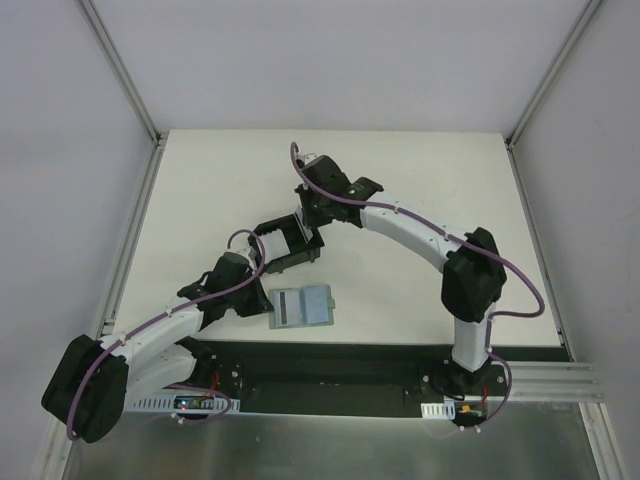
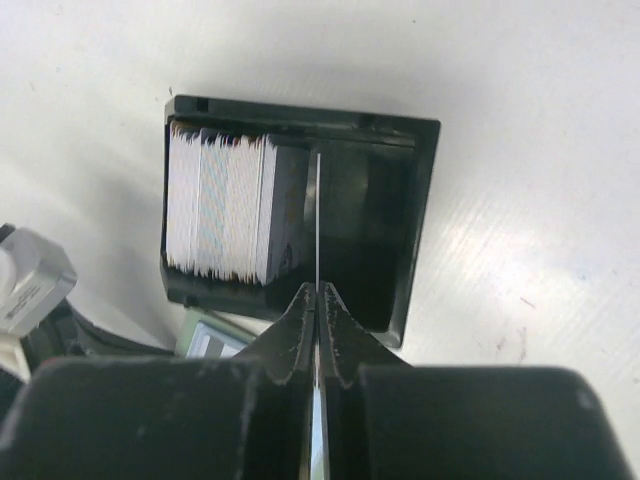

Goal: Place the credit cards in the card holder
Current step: Pick up the credit card from the storage box, then turn over the card slot in the card holder.

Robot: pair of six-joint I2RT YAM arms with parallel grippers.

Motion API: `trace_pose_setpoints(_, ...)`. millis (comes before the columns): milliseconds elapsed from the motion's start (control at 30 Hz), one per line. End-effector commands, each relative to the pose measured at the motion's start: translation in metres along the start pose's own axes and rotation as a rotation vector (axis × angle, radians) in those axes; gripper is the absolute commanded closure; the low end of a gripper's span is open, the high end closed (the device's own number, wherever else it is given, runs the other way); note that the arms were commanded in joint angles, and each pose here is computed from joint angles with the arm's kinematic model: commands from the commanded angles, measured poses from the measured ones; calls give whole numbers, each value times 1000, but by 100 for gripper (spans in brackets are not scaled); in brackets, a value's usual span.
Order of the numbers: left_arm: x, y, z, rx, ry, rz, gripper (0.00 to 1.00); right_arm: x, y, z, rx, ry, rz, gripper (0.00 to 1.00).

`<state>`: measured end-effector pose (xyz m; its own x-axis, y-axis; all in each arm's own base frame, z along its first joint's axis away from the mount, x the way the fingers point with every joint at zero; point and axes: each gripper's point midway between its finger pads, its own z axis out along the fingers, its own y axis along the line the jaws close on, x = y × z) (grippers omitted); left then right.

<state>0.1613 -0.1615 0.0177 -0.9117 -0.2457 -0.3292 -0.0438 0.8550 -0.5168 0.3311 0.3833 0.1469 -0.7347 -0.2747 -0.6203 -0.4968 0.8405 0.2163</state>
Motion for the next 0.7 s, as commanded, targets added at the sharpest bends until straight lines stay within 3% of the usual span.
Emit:
trace_pose_setpoints(0,2,4,0,-7,8,2,100,-14,-1,-44,-14,-110,29,100)
trace_pose_setpoints(167,3,4,0,-6,11,0,100,7,-1,-78,-70,-167,135,100)
trace_pose_setpoints(333,3,1,-1,5,15,6,100,60,3,-87,-109,-144,248,100)
trace_pose_setpoints(467,6,3,-1,5,25,1,100,106,4,-77,-93,-80,333,100)
trace_pose_setpoints(667,8,3,-1,6,33,-2,100,135,1,-61,-33,-38,383,100)
